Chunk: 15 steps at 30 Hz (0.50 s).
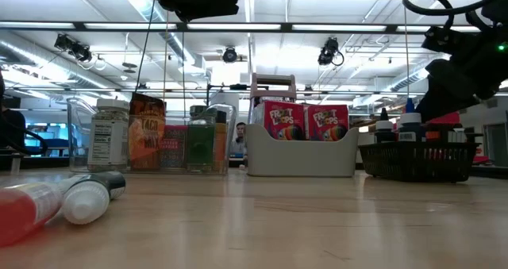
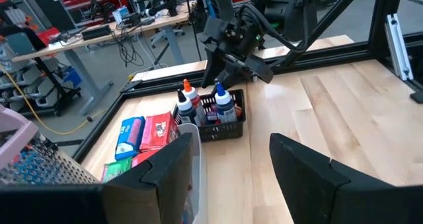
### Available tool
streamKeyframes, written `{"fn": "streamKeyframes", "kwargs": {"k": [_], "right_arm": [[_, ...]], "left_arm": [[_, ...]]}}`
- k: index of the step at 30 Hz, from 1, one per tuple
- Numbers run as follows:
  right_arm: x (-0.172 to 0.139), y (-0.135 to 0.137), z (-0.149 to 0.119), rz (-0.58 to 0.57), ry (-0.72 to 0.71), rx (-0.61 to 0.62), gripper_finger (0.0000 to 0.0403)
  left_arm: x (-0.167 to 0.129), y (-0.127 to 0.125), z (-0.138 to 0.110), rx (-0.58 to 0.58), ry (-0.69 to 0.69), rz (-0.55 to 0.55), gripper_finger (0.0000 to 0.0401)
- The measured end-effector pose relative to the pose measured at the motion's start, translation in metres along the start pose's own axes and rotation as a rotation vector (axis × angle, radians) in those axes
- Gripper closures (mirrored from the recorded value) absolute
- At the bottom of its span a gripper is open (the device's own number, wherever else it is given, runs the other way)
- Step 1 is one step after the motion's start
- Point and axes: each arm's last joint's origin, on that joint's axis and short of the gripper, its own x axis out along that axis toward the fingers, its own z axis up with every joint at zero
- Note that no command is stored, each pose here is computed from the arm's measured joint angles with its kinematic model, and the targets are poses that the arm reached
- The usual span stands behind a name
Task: Pick & Place Kitchen Items
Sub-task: Put the small violet food coloring bottle into the black basket
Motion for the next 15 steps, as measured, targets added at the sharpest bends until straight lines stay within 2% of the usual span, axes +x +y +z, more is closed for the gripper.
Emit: {"fn": "streamKeyframes", "kwargs": {"k": [3, 10, 12, 15], "right_arm": [[-0.003, -0.001, 0.005, -0.015, 0.009, -0.008, 0.0225], [-0.022, -0.005, 0.027, -0.075, 0.111, -0.099, 0.0251], [-0.028, -0.004, 0.036, -0.075, 0.114, -0.107, 0.0257], [-0.036, -0.002, 0.048, -0.065, 0.104, -0.108, 0.0263]], "left_arm": [[0.001, 0.001, 0.0, 0.015, 0.0, 0.005, 0.0191], [0.004, 0.011, 0.003, 0.015, -0.044, 0.022, 0.0191], [0.006, 0.013, 0.002, 0.02, -0.047, -0.046, 0.0191], [0.007, 0.012, 0.002, 0.024, -0.067, -0.238, 0.0191]]}}
